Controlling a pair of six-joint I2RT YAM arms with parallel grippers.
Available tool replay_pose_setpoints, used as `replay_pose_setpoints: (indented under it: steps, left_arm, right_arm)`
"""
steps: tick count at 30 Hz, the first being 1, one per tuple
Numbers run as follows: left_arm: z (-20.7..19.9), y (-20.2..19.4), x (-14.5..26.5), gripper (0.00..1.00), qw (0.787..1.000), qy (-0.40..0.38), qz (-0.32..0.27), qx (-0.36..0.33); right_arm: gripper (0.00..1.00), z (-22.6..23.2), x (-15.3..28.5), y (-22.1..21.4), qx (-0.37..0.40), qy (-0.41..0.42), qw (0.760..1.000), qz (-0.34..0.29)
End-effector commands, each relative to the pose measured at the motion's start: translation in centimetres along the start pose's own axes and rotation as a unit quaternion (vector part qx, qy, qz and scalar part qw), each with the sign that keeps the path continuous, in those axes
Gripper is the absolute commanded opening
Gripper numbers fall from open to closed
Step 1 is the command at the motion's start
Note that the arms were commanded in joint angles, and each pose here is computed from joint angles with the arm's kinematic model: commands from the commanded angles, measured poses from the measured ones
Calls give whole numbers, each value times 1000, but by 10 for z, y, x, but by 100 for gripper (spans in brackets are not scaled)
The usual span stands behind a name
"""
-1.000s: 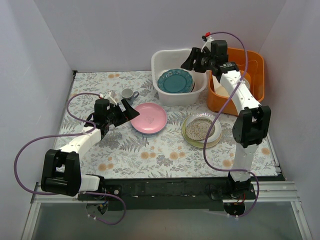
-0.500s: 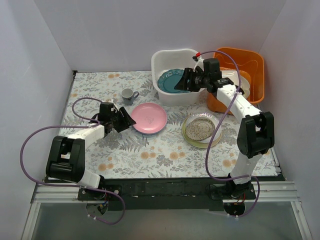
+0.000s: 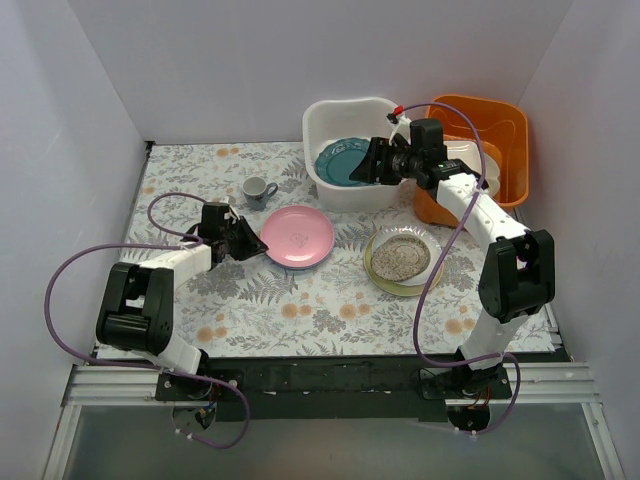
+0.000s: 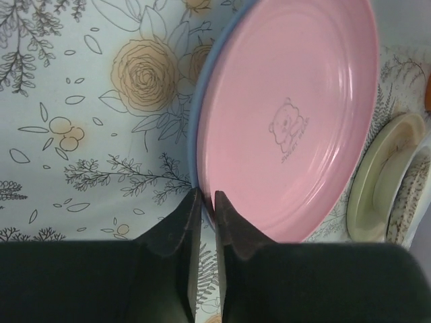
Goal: Place the plates into the plastic bin on the countertop
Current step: Pick up the plate at the center of the board.
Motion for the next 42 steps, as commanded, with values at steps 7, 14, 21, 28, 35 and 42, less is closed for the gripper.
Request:
replay_pose_setpoints:
  steps: [7,14,21,28,35,42]
  left_arm:
    - [-12,15,8,0,1000,-14,-19,-16]
    - [-19,22,13,0,999,-20,-31,-20]
    - [-31,28,23,0,997,-50,-47,-32]
    - [-55,41,46,0,989,-102,-91,-51]
    - [-73,46,61,0,979,-153,-110,-71]
    - [-74,42,62,0,978,-161,-108,-73]
  right_arm:
    - [65,9,8,9,23,13,1000,-14]
    - [65,11,9,9,23,20,999,-13]
    - [71,18,13,6,30,41,999,-9]
    - [76,24,12,-9,17,78,997,4]
    - [77,35,5,-27,7,114,993,22]
    - [77,53,-3,-34,9,140,990,33]
Point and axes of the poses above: each gripper's point midway between its finger pads, its own x axis back along the fingers, its own z axis along the line the jaws close on, y = z × x, the point moved 3 cm from there along x, back along the fingers, and after that the axes turned 7 degrees about -x, right-handed, at the moved point
